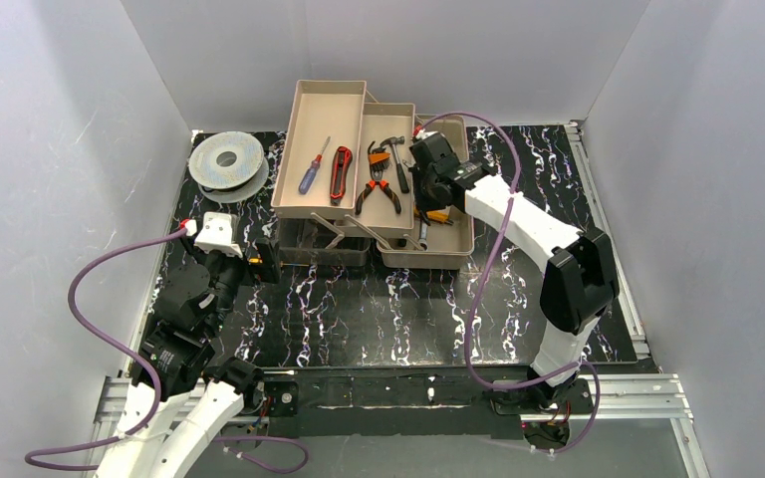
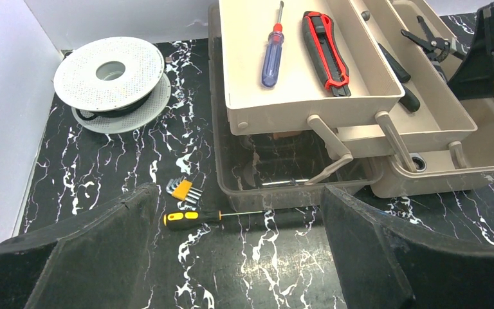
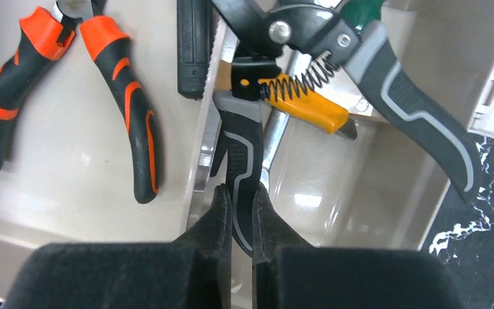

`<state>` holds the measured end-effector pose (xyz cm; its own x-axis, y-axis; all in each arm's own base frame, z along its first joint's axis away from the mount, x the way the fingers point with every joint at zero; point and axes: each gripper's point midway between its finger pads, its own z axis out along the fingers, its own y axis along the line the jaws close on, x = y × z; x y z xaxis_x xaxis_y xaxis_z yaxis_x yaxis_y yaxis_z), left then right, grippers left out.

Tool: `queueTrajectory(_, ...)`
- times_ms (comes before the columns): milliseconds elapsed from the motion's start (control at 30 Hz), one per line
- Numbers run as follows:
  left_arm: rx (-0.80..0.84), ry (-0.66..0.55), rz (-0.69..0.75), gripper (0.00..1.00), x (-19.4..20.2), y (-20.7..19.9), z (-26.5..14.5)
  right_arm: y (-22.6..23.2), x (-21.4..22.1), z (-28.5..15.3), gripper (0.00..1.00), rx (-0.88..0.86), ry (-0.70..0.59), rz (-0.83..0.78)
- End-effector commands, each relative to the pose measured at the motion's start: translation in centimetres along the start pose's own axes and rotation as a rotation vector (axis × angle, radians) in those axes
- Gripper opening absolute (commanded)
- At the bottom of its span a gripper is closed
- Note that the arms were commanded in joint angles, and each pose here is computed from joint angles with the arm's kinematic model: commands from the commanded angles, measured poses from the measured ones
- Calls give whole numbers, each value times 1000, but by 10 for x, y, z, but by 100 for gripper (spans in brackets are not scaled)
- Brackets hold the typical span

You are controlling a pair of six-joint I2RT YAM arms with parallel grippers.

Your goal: Pack the tool kit

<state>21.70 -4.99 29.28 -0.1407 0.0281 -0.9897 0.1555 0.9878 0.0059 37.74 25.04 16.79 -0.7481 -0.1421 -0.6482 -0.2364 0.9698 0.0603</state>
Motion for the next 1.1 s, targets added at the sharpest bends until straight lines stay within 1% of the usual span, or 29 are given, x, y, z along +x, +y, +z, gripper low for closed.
queueTrajectory(0, -18, -3, 9, 98, 0, 4, -1, 25, -4, -4, 1, -110, -22, 69)
queueTrajectory(100, -20, -4, 8, 98, 0, 4, -1, 17, 0, 0, 1, -46, 5, 100)
queueTrajectory(233, -19, -9, 8, 98, -1, 4, -2, 5, 3, 4, 1, 27, 1, 136)
queueTrajectory(333, -20, -8, 7, 98, -1, 4, -2, 6, 2, 2, 1, -13, -18, 185)
queueTrajectory(433, -20, -9, 7, 98, -1, 4, -2, 12, 1, 0, 1, -104, -22, 242)
queueTrajectory(600, -18, -8, 7, 98, -1, 4, -2, 18, 5, 2, 2, -159, 7, 288)
queueTrajectory(633, -18, -8, 6, 98, 0, 4, -2, 21, 6, 2, 16, -175, 14, 287)
queueTrajectory(667, -18, -8, 6, 98, -1, 4, -2, 22, 6, 1, 34, -183, 15, 286)
queueTrajectory(700, -18, -8, 7, 98, -1, 4, -2, 22, 6, 1, 45, -188, 12, 292)
queueTrajectory(767, -18, -6, 7, 98, 0, 4, -2, 20, 2, -4, 56, -189, -13, 297)
queueTrajectory(800, -19, -7, 7, 98, 0, 4, -2, 18, 0, -7, 59, -186, -25, 299)
queueTrajectory(833, -18, -6, 7, 98, 0, 4, -2, 16, -3, -12, 60, -187, -41, 297)
queueTrajectory(1067, -18, -4, 8, 98, 0, 4, -1, -5, -26, -54, 60, -165, -157, 278)
